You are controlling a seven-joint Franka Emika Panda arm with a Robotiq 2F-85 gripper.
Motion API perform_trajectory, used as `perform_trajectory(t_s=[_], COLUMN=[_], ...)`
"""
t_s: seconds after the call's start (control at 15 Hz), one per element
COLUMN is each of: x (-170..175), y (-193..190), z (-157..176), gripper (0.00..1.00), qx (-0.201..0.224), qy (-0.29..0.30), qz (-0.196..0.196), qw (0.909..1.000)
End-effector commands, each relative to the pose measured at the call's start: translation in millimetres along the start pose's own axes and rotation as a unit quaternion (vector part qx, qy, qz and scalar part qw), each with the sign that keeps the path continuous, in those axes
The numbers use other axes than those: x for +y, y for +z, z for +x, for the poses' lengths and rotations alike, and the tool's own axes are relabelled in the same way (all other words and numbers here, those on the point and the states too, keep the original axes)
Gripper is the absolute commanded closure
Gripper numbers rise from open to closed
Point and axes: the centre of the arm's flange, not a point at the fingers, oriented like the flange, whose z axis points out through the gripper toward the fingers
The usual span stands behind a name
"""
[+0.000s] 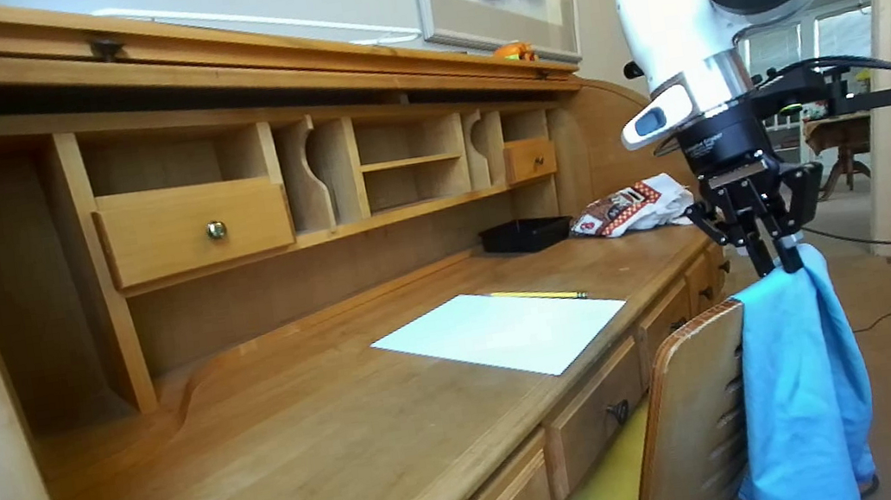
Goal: Put the blue cloth on the table
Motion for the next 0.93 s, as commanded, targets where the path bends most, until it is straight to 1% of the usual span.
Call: perform_trajectory(t_s=[0.0,0.07,0.13,0.2,0.27,0.33,0.53,0.87], x=[4,4,4,4,4,4,2,-2], y=[6,7,9,9,7,6,-3,-5], z=[1,1,1,1,1,1,2,1], gripper=[0.73,0.79,0.89,0.97,0.98,0.95,1.0,0.99], qx=[0.005,0.004,0.004,0.004,0.005,0.005,0.008,0.01], qy=[-0.013,-0.014,-0.014,-0.015,-0.022,-0.026,-0.035,-0.038], qz=[0.022,0.023,0.024,0.024,0.023,0.024,0.023,0.025], qw=[0.9997,0.9996,0.9996,0.9996,0.9995,0.9994,0.9991,0.9989])
